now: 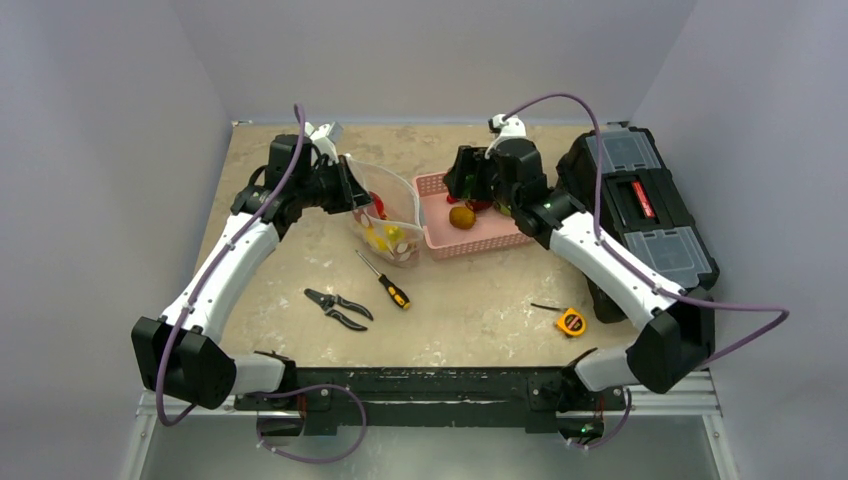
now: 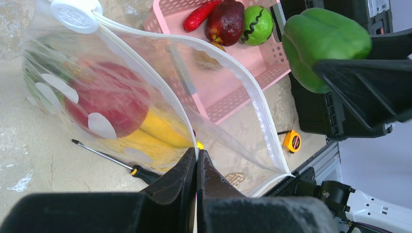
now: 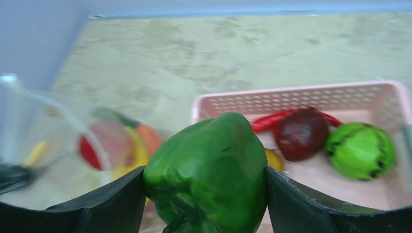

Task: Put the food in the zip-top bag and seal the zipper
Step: Pick up the fake vegetable from the bin, then place the fake vegetable in the zipper food storage bag.

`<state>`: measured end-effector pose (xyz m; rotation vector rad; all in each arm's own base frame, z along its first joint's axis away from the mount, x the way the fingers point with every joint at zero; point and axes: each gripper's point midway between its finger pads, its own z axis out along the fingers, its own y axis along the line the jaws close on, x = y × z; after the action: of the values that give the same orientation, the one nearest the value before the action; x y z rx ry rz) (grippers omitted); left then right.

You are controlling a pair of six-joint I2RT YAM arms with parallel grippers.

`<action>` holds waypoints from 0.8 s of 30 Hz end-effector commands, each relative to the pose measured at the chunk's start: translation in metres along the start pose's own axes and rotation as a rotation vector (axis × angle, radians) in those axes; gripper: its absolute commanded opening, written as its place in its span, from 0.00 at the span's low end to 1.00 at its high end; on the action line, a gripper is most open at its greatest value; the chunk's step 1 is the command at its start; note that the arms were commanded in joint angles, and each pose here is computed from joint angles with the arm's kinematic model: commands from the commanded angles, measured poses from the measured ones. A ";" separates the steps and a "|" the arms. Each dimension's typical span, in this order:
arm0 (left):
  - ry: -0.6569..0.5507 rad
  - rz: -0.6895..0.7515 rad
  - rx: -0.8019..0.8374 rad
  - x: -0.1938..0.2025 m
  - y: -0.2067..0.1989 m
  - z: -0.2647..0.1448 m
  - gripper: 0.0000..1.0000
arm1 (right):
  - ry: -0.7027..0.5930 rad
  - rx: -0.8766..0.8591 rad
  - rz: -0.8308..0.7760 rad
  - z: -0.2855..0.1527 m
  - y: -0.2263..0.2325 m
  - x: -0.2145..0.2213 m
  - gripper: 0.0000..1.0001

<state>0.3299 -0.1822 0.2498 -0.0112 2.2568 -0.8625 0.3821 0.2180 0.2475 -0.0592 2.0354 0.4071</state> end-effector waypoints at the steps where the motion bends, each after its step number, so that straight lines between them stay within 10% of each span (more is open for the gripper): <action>1: -0.052 0.029 0.059 -0.017 -0.017 -0.006 0.00 | -0.089 -0.371 0.088 -0.033 0.075 -0.043 0.14; 7: -0.056 0.030 0.070 -0.018 -0.020 -0.008 0.00 | -0.077 -0.724 0.090 -0.068 0.157 -0.057 0.16; 24: -0.072 0.040 0.071 -0.020 -0.022 -0.013 0.00 | 0.150 -0.487 -0.078 -0.016 0.160 0.008 0.35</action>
<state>0.3286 -0.1835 0.2506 -0.0047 2.2566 -0.8738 0.3229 0.3748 0.2890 -0.4764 2.0050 0.9795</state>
